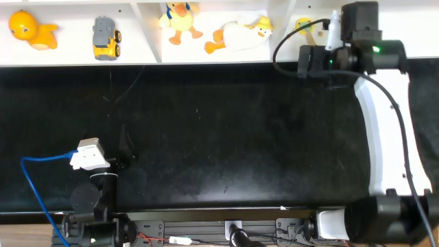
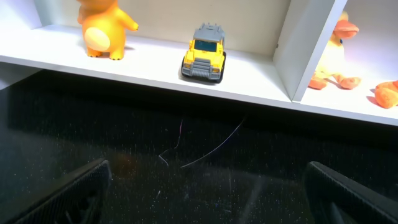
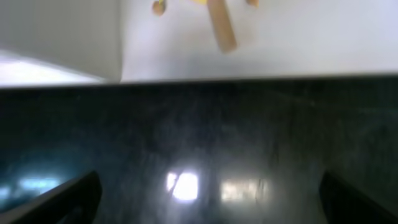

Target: Store Toys

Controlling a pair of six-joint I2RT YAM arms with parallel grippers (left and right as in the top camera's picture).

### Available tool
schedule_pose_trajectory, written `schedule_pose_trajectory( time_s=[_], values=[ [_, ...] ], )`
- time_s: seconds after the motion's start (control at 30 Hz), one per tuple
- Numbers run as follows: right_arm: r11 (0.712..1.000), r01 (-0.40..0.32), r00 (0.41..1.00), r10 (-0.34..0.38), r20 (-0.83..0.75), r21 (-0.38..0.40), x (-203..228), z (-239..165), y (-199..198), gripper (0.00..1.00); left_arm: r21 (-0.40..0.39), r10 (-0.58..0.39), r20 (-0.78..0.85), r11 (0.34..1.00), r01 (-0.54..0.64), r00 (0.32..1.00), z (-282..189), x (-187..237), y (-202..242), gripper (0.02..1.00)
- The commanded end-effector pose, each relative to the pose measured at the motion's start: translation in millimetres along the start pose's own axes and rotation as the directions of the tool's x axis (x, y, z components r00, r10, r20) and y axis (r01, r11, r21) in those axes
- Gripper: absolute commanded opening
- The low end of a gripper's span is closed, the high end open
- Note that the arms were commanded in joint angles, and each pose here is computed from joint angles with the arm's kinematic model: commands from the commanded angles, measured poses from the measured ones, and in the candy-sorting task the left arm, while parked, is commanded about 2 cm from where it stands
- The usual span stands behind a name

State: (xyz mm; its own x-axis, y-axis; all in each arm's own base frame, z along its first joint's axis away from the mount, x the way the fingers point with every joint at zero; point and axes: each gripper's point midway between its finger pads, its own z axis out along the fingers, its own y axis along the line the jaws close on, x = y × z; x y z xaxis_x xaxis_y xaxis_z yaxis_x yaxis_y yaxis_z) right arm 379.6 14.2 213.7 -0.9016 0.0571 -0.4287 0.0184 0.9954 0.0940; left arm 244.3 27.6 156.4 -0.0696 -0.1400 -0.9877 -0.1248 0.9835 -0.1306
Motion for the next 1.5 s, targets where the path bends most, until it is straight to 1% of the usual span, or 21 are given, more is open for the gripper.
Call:
schedule_pose_trajectory(
  time_s=[0.03,0.17,0.3,0.43,0.5,0.6,0.67,0.73,0.83,0.97,1.0,1.07,1.13,1.23,1.27,1.37,1.4,1.5],
  values=[
    [0.999,-0.030,0.998,0.028,-0.065,-0.031,26,-9,19,0.996,0.002,-0.004,0.007,1.000,0.004,1.000,0,0,0,0.998],
    [0.998,-0.059,0.994,0.057,-0.090,-0.017,49,-24,33,0.996,0.002,-0.003,0.007,1.000,0.003,1.000,0,0,0,0.998],
    [0.996,-0.082,0.995,0.079,-0.059,-0.046,67,-43,47,0.996,0.002,-0.003,0.007,1.000,0.003,1.000,0,0,0,0.998],
    [0.989,-0.129,0.991,0.128,-0.027,-0.068,93,-66,51,0.996,0.002,-0.004,0.007,1.000,0.004,1.000,0,0,0,0.998],
    [0.985,-0.161,0.987,0.159,-0.026,-0.057,108,-75,48,0.993,0.002,-0.003,0.007,1.000,0.003,1.000,0,0,0,0.998],
    [0.976,-0.216,0.976,0.215,-0.018,-0.007,126,-91,36,0.996,0.002,-0.003,0.007,1.000,0.003,1.000,0,0,0,0.998],
    [0.973,-0.232,0.973,0.232,-0.002,0.009,134,-100,31,0.996,0.002,-0.004,0.007,1.000,0.004,1.000,0,0,0,0.998],
    [0.973,-0.231,0.973,0.231,0.019,0.025,137,-106,26,0.996,0.002,-0.004,0.007,1.000,0.004,1.000,0,0,0,0.996],
    [0.970,-0.232,0.972,0.229,0.047,0.073,136,-109,16,0.996,0.002,-0.003,0.007,1.000,0.003,1.000,0,0,0,0.998],
    [0.954,-0.225,0.973,0.211,0.093,0.198,127,-105,-5,0.996,0.002,-0.003,0.007,1.000,0.003,1.000,0,0,0,0.998],
    [0.955,-0.211,0.976,0.196,0.094,0.210,123,-103,-8,0.993,0.002,-0.003,0.007,1.000,0.003,1.000,0,0,0,0.998],
    [0.957,-0.188,0.981,0.172,0.090,0.223,115,-97,-13,0.993,0.002,-0.003,0.007,1.000,0.003,1.000,0,0,0,0.998],
    [0.954,-0.191,0.981,0.178,0.076,0.231,108,-90,-23,0.996,0.002,-0.004,0.007,1.000,0.004,1.000,0,0,0,0.998],
    [0.944,-0.221,0.975,0.215,0.051,0.244,101,-79,-44,0.996,0.002,-0.004,0.007,1.000,0.004,1.000,0,0,0,0.998],
    [0.935,-0.240,0.971,0.235,0.051,0.262,100,-77,-55,0.996,0.002,-0.004,0.007,1.000,0.004,1.000,0,0,0,0.998],
    [0.913,-0.269,0.963,0.262,0.064,0.306,93,-74,-87,0.996,0.002,-0.003,0.007,1.000,0.003,1.000,0,0,0,0.998],
    [0.910,-0.277,0.961,0.268,0.070,0.308,91,-73,-95,0.996,0.002,-0.004,0.007,1.000,0.004,1.000,0,0,0,0.996],
    [0.910,-0.304,0.953,0.293,0.084,0.282,85,-69,-118,0.996,0.002,-0.003,0.007,1.000,0.003,1.000,0,0,0,0.998]
  ],
)
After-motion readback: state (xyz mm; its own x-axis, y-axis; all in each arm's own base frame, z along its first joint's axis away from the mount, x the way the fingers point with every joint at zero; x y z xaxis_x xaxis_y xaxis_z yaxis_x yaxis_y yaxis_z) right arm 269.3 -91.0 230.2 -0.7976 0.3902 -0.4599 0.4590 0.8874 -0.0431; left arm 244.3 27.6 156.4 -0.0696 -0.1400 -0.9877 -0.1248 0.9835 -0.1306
